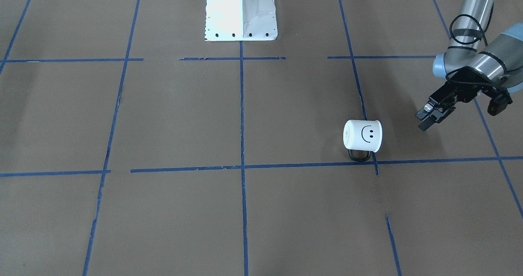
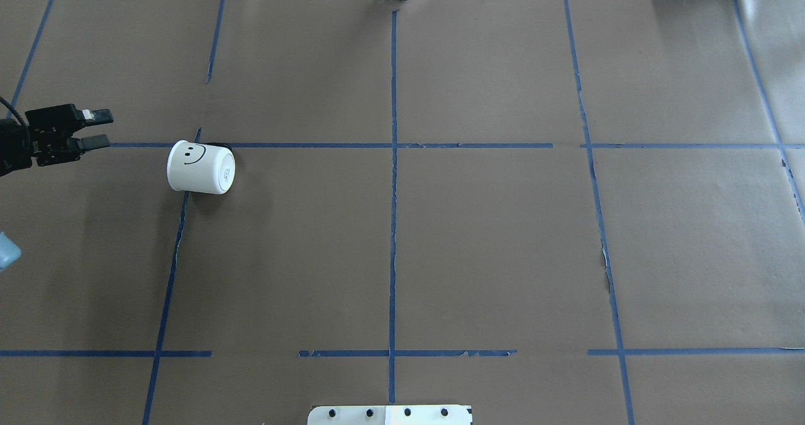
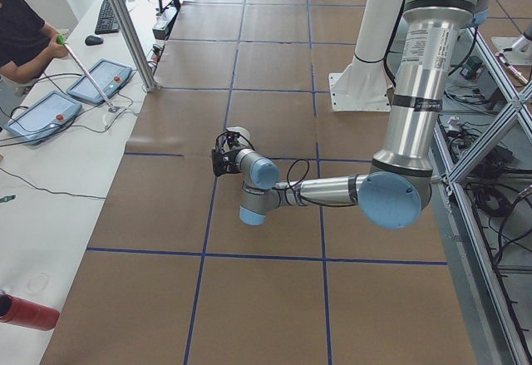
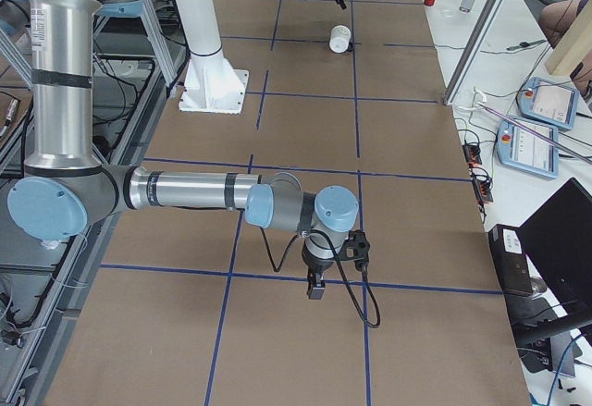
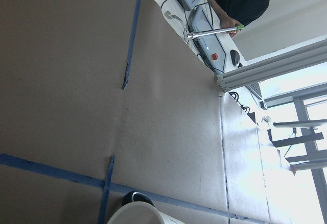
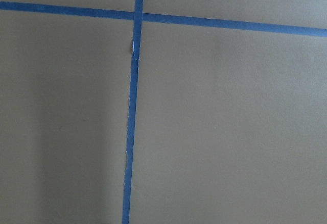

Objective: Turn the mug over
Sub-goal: 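Move the left gripper toward the open end of the sideways white mug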

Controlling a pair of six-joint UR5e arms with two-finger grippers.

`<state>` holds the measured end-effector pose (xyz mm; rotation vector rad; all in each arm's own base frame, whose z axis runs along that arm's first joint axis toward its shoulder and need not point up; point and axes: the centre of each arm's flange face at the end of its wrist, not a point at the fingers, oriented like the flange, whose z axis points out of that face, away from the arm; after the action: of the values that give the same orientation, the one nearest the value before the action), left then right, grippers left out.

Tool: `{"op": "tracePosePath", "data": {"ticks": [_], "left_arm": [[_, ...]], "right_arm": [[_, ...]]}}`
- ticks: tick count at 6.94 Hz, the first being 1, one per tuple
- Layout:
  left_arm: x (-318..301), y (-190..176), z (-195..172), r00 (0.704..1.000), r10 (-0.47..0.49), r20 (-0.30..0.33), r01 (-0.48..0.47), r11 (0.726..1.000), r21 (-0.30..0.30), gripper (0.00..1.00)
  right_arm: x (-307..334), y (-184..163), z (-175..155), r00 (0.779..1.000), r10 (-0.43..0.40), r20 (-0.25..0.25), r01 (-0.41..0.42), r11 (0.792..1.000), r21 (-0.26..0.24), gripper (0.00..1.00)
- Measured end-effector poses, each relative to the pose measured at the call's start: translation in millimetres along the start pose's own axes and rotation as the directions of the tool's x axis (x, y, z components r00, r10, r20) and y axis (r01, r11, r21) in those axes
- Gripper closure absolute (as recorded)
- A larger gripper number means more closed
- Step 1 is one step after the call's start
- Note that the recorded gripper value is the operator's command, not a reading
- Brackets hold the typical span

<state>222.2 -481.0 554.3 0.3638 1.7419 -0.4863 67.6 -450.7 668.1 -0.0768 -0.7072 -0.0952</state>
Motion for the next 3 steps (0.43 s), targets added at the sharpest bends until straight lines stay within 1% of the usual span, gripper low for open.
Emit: {"op": "tracePosePath", "data": {"ticks": [1,2,3], "left_arm": [[1.0,1.5,10.8,1.000,-0.015,-0.024,0.016,1.000,0.018,0.00],[-1.0,7.6,18.5,0.997,-0.045,-0.060,0.048,0.997,0.054,0.00],[-3.0,15.1,21.2,0.991,-0.092,-0.096,0.098,0.993,0.059,0.00]], "right_arm": [[-0.2,0.0,-0.2,1.000,0.000,0.000,0.000,1.000,0.000,0.00],[-0.3,-0.1,-0.4,1.000,-0.001,0.000,0.001,1.000,0.001,0.00],[-0.3,0.0,-0.3,1.000,-0.001,0.000,0.001,1.000,0.001,0.00]]}}
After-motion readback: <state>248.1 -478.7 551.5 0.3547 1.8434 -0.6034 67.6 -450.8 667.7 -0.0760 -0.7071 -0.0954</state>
